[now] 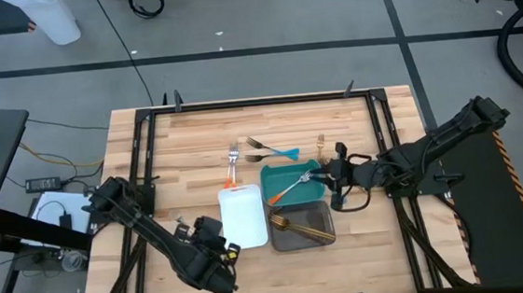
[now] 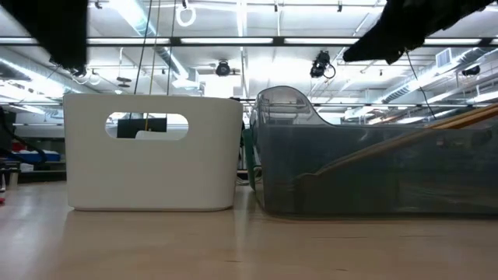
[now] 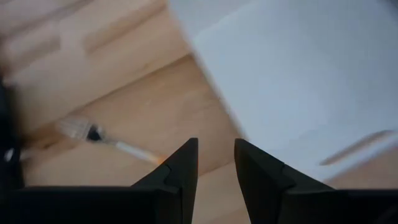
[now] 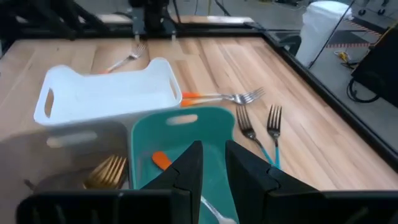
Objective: Sort silverware by color (type)
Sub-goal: Put the white-orange fork into the green bin
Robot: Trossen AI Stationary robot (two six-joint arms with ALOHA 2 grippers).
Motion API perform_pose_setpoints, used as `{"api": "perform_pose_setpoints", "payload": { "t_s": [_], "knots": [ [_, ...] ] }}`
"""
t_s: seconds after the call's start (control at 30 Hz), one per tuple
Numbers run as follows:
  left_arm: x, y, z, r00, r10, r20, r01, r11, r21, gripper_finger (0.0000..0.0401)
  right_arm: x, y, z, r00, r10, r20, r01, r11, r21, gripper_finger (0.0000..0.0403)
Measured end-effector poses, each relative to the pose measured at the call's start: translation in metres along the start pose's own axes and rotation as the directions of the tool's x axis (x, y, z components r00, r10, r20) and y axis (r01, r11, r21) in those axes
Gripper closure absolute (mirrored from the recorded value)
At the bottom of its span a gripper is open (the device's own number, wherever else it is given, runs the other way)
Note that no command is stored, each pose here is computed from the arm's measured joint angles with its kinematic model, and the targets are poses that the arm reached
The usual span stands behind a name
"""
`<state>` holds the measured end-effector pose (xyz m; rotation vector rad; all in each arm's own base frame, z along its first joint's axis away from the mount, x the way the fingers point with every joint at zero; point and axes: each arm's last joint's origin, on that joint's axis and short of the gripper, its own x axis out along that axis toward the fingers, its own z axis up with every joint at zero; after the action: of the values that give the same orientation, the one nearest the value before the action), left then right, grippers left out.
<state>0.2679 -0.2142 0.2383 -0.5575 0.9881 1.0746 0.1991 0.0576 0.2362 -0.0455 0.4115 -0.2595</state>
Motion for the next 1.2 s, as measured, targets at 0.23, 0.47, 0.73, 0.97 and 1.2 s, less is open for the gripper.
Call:
{"api": "perform_pose_setpoints", "payload": {
  "t_s": [0.23, 0.47, 0.73, 0.97, 1.2],
  "knots": [
    [0.023, 0.009, -0.011, 0.991, 0.096, -0.091, -0.101, 0.993, -0.055, 0.0287, 0.007, 0.003, -0.004, 0.999, 0.029, -0.029, -0.03, 0.999, -0.042, 0.0323],
    [0.039, 0.013, -0.02, 0.977, 0.081, -0.195, -0.099, 0.992, -0.084, 0.0291, 0.011, 0.006, -0.008, 0.996, 0.067, -0.06, -0.074, 0.989, -0.127, 0.0323],
    [0.04, 0.029, 0.003, 0.952, 0.178, -0.25, -0.102, 0.952, 0.287, 0.0319, 0.011, 0.007, -0.008, 0.993, 0.097, -0.063, -0.106, 0.982, -0.159, 0.0323],
    [0.047, 0.027, 0.014, 0.96, 0.193, -0.203, 0.044, 0.612, 0.789, 0.0328, 0.011, 0.008, -0.008, 0.99, 0.124, -0.069, -0.133, 0.979, -0.154, 0.0323],
    [0.063, 0.037, 0.008, 0.959, 0.243, -0.146, 0.059, 0.331, 0.942, 0.0329, 0.011, 0.008, -0.009, 0.99, 0.123, -0.073, -0.133, 0.98, -0.149, 0.0323]
  ]
}}
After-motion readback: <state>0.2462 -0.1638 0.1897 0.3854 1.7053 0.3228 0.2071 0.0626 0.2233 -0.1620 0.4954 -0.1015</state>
